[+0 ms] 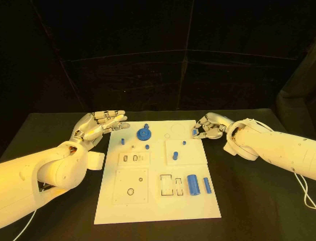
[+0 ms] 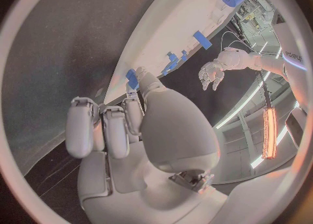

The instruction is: Assemble the parts on the task board

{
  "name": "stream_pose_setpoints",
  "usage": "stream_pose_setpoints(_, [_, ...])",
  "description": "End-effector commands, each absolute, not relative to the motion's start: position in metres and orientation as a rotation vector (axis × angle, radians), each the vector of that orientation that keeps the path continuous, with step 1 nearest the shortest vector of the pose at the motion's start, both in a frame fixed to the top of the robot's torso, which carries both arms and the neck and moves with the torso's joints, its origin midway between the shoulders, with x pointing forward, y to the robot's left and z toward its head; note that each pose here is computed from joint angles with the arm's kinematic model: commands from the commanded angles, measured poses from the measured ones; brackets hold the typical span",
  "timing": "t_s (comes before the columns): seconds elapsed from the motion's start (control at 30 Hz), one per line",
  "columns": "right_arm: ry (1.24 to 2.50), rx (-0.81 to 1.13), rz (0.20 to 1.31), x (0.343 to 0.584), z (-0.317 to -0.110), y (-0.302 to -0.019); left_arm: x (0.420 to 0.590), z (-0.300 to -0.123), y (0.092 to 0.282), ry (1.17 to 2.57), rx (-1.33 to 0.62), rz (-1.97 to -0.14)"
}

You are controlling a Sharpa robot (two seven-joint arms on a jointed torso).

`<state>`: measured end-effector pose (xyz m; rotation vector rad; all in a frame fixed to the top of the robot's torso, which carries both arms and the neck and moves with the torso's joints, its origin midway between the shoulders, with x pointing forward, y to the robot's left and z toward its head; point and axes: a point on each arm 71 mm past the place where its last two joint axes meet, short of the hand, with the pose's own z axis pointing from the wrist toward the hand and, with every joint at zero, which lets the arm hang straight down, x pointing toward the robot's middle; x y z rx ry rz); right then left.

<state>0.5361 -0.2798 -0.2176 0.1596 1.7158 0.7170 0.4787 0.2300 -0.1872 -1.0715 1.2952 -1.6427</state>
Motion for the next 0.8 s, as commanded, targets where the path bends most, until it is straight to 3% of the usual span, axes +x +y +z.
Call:
stream_pose_setpoints(0.03, [1.666, 0.159, 0.708, 0.537, -0.213, -0.28, 0.479, -0.186, 0.229, 1.299, -1.061, -1.658])
stream_pose_setpoints(0.5, [1.594, 0.182, 0.717, 0.523, -0.201, -0.269, 0.477, -0.185, 0.229, 1.299, -1.062, -1.656])
stream_pose_setpoints(0.8, [1.631, 0.137, 0.74, 0.504, -0.187, -0.213, 0.479, -0.186, 0.229, 1.302, -1.064, -1.657])
